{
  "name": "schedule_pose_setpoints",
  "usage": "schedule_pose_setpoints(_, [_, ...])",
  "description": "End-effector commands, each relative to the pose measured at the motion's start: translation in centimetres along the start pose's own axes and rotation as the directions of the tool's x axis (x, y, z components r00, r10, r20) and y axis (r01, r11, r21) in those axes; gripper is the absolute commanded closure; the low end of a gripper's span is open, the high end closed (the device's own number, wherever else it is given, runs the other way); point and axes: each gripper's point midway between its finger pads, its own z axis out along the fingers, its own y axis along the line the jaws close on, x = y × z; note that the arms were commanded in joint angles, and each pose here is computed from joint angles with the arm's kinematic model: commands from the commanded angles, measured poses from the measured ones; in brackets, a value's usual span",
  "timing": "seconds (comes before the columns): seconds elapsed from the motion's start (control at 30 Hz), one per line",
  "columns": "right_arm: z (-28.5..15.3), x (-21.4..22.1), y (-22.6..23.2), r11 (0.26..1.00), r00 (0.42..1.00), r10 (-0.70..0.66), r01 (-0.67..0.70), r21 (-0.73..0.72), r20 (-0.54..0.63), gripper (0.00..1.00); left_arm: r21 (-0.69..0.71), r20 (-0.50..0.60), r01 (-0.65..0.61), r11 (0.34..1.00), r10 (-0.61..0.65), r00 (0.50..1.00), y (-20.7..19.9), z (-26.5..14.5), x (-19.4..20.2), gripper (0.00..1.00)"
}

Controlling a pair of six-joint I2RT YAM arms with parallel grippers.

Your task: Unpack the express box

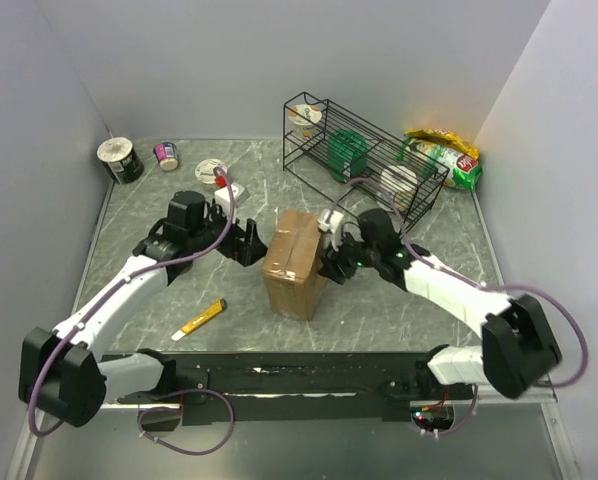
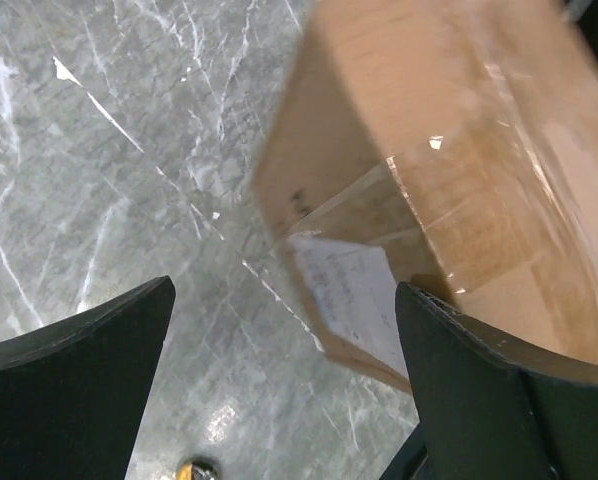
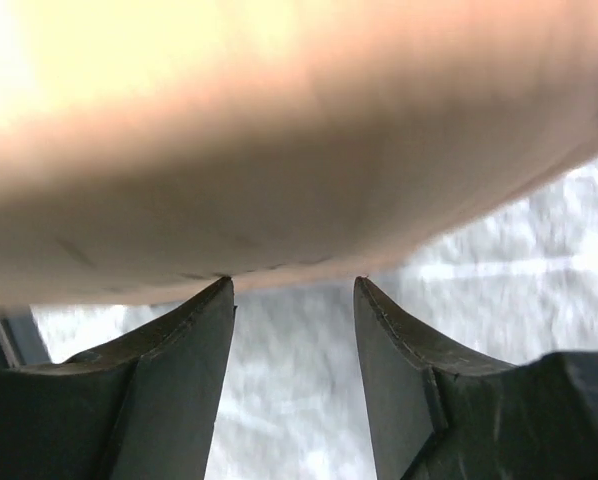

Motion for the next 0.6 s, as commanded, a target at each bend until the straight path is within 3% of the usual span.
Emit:
schedule_pose_setpoints(0.0, [2.5, -8.9, -1.3, 0.999, 0.981, -0.045, 0.048, -0.011, 0.189, 0.41, 0.015, -0.001, -0.048, 0.999, 0.048, 0.999, -0.9, -1.7, 0.5, 0.01])
schedule_pose_setpoints(0.13, [6.7, -11.5, -3.1, 0.999, 0.983, 0.002, 0.007, -0.051, 0.182, 0.39, -0.041, -0.019, -0.07, 0.997, 0.069, 0.997, -0.3, -2.9, 1.1, 0.01])
schedule_pose_setpoints(0.2, [7.5, -15.0, -4.2, 0.998, 0.973, -0.033, 0.044, -0.04, 0.229, 0.39, -0.07, -0.029, -0.117, 0.991, 0.115, 0.993, 0.2, -3.5, 1.1, 0.01])
schedule_pose_setpoints(0.33, [10.5, -16.5, -6.1, 0.997, 0.971, -0.069, 0.076, -0.022, 0.23, 0.38, -0.136, -0.105, -0.183, 0.974, 0.17, 0.98, 1.4, -4.7, 2.2, 0.01])
schedule_pose_setpoints(0.53, [8.9, -16.3, -7.6, 0.996, 0.969, -0.072, 0.058, 0.069, 0.234, 0.32, -0.127, -0.148, -0.252, 0.959, 0.232, 0.961, 1.3, -6.0, 2.5, 0.04])
schedule_pose_setpoints(0.57, [7.8, -16.1, -9.1, 0.995, 0.97, -0.045, 0.022, 0.098, 0.24, 0.31, -0.085, -0.202, -0.243, 0.966, 0.222, 0.954, 0.7, -6.5, 3.8, 0.04])
